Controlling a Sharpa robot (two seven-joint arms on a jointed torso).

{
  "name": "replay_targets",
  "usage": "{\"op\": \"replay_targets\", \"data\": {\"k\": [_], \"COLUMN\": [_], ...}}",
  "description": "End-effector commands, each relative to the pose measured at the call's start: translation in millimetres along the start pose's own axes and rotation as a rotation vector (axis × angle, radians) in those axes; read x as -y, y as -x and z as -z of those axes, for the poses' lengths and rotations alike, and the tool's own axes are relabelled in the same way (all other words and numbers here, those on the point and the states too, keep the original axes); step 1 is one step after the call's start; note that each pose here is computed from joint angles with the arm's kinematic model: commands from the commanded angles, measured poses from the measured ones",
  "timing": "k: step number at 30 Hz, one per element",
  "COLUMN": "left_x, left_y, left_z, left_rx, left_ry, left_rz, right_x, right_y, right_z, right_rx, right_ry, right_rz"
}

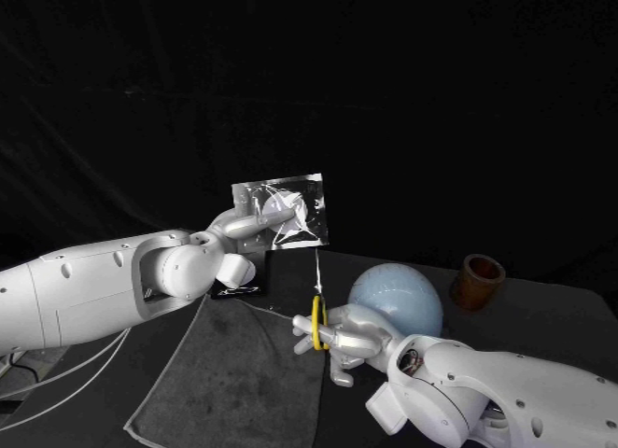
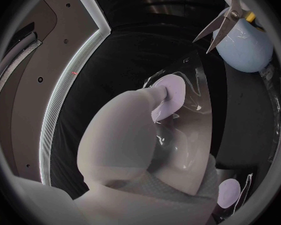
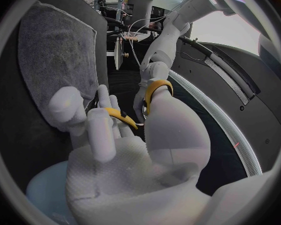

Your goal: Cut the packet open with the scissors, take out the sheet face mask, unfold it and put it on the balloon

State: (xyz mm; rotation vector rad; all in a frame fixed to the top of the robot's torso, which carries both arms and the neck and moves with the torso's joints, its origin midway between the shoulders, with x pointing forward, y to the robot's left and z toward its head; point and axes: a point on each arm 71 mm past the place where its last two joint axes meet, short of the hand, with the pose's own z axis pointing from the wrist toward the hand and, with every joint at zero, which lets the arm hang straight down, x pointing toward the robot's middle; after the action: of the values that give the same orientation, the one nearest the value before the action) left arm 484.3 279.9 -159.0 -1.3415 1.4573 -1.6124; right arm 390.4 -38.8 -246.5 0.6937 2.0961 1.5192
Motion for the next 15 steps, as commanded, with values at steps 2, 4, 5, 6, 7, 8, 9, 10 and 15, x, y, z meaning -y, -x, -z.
{"op": "replay_targets", "data": {"k": [2, 4, 5, 6, 7, 8, 9, 10, 15], "left_x": [1.7, 1.7, 1.7, 1.8, 1.8, 1.8, 1.9, 1.9, 2.1], "left_y": [-2.2, -2.1, -2.1, -2.1, -2.1, -2.2, -2.3, -2.4, -3.0], "left_z": [0.3, 0.5, 0.6, 0.8, 1.0, 1.2, 1.3, 1.5, 2.4], "left_rx": [-0.021, -0.022, -0.023, -0.025, -0.026, -0.028, -0.029, -0.031, -0.039], "left_ry": [-0.011, -0.010, -0.010, -0.009, -0.009, -0.009, -0.009, -0.009, -0.011], "left_rz": [0.008, 0.008, 0.009, 0.009, 0.010, 0.010, 0.011, 0.011, 0.014], "right_x": [-1.8, -1.5, -1.4, -1.3, -1.2, -1.0, -0.9, -0.8, -0.4], "right_y": [-1.6, -0.7, -0.4, 0.1, 0.4, 0.8, 1.1, 1.3, 2.8], "right_z": [0.5, 0.4, 0.4, 0.4, 0.3, 0.2, 0.0, -0.1, -0.8], "right_rx": [-0.018, -0.014, -0.013, -0.011, -0.010, -0.009, -0.009, -0.010, -0.006], "right_ry": [0.026, 0.028, 0.028, 0.029, 0.029, 0.030, 0.031, 0.031, 0.034], "right_rz": [0.007, 0.006, 0.005, 0.004, 0.003, 0.002, 0.001, -0.001, -0.019]}}
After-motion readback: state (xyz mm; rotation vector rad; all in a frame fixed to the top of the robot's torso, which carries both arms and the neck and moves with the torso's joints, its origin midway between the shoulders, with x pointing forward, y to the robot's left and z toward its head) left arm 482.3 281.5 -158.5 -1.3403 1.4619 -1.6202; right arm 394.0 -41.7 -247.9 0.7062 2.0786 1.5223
